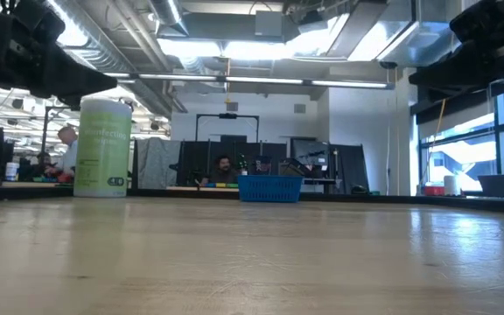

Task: Pick & Place Travel size toiletries
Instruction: Return to Home Position

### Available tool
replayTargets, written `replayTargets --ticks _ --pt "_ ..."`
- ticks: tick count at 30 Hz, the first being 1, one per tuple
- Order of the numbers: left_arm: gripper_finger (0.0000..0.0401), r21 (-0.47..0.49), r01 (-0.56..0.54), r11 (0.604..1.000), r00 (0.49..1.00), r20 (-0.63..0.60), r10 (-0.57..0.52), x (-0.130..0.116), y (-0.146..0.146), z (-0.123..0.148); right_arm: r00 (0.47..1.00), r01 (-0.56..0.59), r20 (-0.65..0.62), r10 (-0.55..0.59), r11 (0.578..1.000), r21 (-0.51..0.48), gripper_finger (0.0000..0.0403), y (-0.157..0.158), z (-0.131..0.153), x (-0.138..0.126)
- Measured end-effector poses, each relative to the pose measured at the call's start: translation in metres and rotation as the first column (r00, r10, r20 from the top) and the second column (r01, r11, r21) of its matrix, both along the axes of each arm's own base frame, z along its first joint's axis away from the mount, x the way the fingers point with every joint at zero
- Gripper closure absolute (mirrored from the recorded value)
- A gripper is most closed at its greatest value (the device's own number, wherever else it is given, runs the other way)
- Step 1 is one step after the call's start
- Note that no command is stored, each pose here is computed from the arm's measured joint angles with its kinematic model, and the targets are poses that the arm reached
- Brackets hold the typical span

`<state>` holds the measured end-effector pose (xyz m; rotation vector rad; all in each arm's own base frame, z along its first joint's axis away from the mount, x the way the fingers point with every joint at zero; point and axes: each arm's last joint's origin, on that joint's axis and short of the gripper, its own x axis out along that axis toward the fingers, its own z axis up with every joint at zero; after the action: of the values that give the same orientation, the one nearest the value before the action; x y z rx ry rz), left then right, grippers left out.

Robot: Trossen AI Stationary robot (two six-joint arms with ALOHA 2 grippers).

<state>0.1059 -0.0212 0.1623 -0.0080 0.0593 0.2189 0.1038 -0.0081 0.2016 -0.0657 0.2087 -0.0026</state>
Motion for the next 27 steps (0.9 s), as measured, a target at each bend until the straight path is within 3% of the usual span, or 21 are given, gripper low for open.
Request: replayTargets --ticks 9,22,27 --pt "0.0399 0.007 0.027 1.0 0.999 0.02 -0.027 -0.006 0.002 0.002 1.0 0.011 0.027 -0.011 1.0 0.025 0.0403 0.001 -0.022 -0.007" --pt "0.0391 0.007 0.018 1.0 1.0 0.019 -0.018 -0.006 0.002 0.002 0.999 0.015 0.045 -0.017 0.999 0.047 0.0397 0.001 -0.033 -0.008" --pt "0.0393 0.007 0.018 1.0 1.0 0.019 -0.018 -0.006 0.002 0.002 0.984 0.165 0.043 -0.171 0.981 0.105 0.0398 -0.003 -0.033 -0.008"
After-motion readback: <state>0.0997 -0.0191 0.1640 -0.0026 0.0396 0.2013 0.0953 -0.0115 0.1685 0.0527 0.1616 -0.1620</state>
